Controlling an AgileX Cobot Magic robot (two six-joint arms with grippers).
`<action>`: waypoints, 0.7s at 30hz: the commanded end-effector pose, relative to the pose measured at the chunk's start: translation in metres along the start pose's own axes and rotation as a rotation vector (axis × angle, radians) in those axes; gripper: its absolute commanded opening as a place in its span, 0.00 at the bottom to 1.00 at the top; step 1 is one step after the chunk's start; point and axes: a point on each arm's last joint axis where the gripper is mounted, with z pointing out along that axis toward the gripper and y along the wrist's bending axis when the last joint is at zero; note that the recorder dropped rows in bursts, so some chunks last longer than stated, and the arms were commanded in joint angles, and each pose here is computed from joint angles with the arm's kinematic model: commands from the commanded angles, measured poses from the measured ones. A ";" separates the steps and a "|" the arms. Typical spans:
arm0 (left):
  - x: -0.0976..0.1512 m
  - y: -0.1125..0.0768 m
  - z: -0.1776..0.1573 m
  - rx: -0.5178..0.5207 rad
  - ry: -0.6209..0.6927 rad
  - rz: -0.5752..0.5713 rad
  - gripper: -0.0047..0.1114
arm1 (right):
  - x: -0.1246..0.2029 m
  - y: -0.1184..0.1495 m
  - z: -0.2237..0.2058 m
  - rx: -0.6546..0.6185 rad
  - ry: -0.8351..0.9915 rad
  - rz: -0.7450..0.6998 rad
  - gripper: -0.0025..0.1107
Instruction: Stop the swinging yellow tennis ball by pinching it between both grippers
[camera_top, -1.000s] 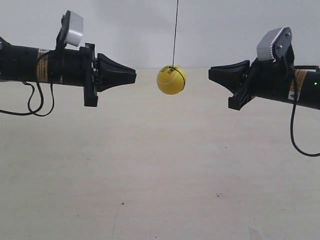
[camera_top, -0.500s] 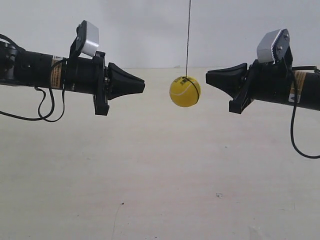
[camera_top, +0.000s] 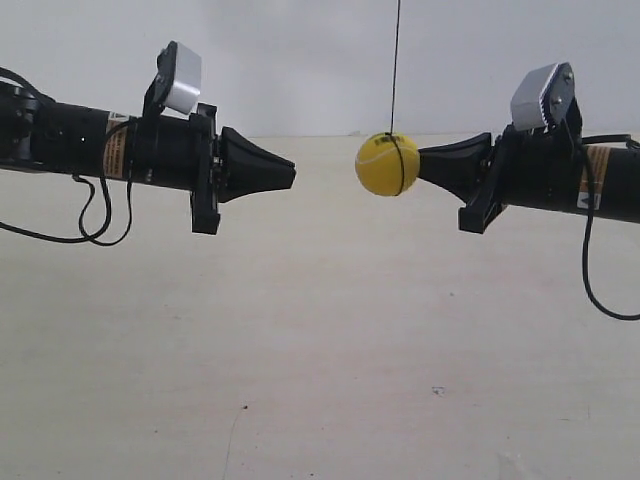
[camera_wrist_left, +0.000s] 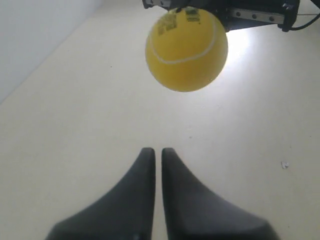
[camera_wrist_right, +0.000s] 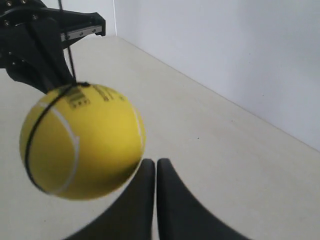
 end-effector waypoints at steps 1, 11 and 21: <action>-0.005 -0.006 0.010 0.029 -0.011 0.033 0.08 | -0.003 0.001 -0.002 -0.013 -0.007 -0.006 0.02; -0.014 0.002 0.019 0.034 -0.020 0.039 0.08 | -0.005 0.004 -0.002 -0.049 -0.022 0.004 0.02; -0.015 0.001 0.018 0.045 -0.029 0.044 0.08 | -0.006 0.005 -0.002 -0.058 -0.031 0.005 0.02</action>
